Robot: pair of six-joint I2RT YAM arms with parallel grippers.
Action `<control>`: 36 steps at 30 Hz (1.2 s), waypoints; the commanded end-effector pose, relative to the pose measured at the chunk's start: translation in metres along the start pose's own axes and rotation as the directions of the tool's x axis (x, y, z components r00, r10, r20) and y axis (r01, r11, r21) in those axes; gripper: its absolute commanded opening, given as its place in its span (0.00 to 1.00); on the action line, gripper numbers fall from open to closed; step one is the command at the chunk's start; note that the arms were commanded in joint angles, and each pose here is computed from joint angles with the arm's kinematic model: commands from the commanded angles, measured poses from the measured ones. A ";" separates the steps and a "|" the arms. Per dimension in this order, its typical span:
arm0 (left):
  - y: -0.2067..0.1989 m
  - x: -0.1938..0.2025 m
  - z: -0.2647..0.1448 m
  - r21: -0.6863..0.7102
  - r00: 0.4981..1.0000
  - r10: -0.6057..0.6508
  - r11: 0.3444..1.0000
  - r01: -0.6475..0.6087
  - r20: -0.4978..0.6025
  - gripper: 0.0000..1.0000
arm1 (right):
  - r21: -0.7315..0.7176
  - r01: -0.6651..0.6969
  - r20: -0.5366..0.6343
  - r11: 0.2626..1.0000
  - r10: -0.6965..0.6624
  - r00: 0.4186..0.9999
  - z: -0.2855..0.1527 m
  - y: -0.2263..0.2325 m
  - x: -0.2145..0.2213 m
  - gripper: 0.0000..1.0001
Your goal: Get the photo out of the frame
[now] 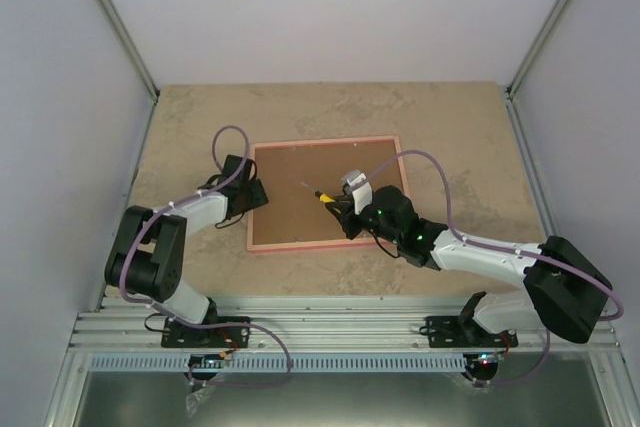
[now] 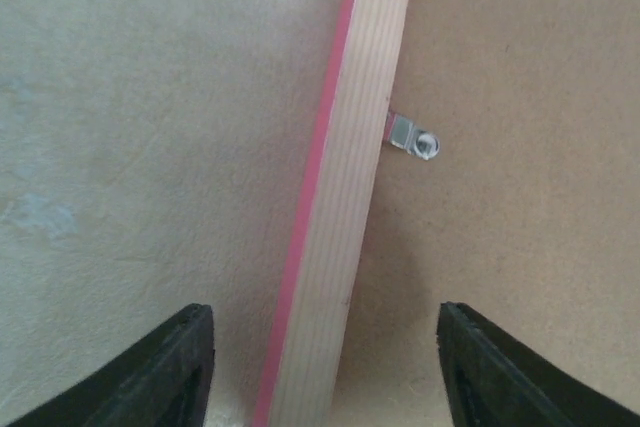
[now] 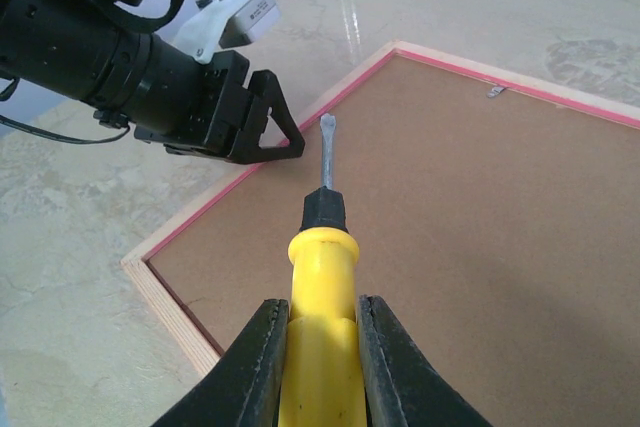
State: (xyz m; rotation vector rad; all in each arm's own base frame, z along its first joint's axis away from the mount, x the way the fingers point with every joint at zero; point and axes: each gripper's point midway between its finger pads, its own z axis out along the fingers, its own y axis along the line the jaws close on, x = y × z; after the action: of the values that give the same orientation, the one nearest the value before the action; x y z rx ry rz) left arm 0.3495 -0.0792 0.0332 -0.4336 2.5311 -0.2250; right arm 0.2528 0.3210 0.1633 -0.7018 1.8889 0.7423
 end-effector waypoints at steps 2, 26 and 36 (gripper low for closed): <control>-0.013 0.008 0.006 0.071 0.997 0.050 0.996 -0.046 -0.060 0.56 | 0.005 -0.007 0.022 1.000 0.007 1.000 0.000 0.000 -0.012 0.00; -0.083 0.059 -0.027 0.294 0.972 0.213 0.940 -0.176 -0.101 0.17 | 0.053 -0.032 -0.057 0.998 0.035 0.998 0.015 -0.014 0.000 0.01; -0.067 0.050 -0.021 0.173 0.981 0.180 0.971 -0.164 -0.079 0.36 | 0.044 -0.047 -0.114 0.998 0.052 0.992 0.031 -0.017 0.015 0.01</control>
State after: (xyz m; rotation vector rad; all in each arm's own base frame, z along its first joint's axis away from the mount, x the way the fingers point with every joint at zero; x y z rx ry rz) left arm 0.3114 -0.1672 0.0413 -0.1001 2.6015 -0.4815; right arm 0.2716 0.3271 0.1329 -0.6966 2.0254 0.6933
